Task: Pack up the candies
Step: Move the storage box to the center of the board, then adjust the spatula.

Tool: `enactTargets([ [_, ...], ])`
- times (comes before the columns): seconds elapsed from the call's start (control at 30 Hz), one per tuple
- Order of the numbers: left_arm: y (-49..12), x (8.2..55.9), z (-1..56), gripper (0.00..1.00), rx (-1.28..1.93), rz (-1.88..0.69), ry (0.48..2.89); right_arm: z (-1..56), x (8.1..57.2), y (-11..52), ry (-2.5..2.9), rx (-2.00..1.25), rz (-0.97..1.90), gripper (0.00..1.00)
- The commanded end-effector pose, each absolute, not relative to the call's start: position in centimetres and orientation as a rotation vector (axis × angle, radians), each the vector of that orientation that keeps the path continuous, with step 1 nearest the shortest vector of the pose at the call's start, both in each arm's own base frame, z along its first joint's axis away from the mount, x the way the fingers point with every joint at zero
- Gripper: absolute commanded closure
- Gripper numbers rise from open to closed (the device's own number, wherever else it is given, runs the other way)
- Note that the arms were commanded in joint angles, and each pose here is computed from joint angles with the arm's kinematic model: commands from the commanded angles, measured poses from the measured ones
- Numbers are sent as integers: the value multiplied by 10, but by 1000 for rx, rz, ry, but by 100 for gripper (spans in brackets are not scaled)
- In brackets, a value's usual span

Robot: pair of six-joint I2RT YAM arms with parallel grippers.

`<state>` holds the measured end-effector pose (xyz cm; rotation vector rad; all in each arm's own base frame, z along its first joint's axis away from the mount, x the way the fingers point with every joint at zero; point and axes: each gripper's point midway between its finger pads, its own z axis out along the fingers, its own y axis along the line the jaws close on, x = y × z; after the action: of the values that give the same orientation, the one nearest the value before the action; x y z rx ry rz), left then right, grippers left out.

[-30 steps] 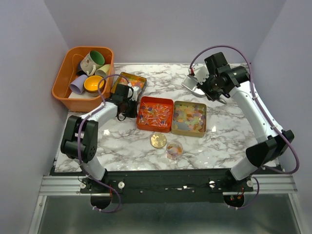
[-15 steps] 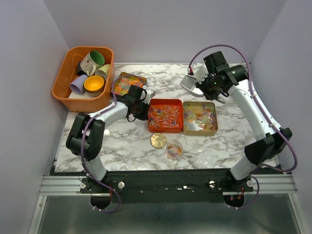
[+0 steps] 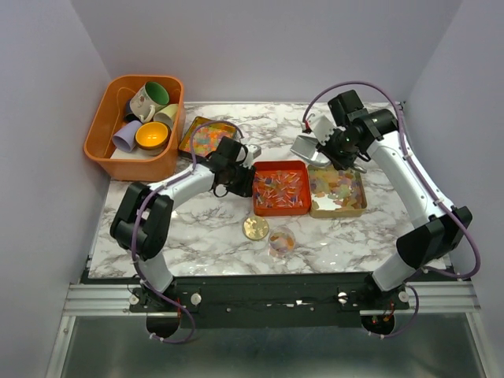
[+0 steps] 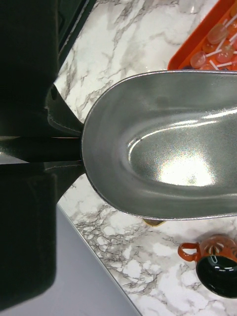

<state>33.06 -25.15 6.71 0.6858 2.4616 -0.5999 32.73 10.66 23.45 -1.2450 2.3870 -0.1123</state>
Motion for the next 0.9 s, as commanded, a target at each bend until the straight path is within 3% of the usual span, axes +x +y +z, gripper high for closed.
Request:
enactTargets([
  [0.0,-220,340,118,48,539,-650,2422,241,312,111,2312,-1352,-29,99],
  [0.1,-206,336,149,39,505,-801,2352,235,316,114,2265,-1423,-26,99],
  [0.3,-206,336,179,36,506,-956,2216,228,319,117,2084,-1708,-83,99],
  [0.6,-251,334,241,31,310,-1632,1927,235,328,150,1844,-1981,-120,99],
  [0.87,-261,340,230,29,269,-1726,1967,231,329,184,1881,-1953,-35,99],
])
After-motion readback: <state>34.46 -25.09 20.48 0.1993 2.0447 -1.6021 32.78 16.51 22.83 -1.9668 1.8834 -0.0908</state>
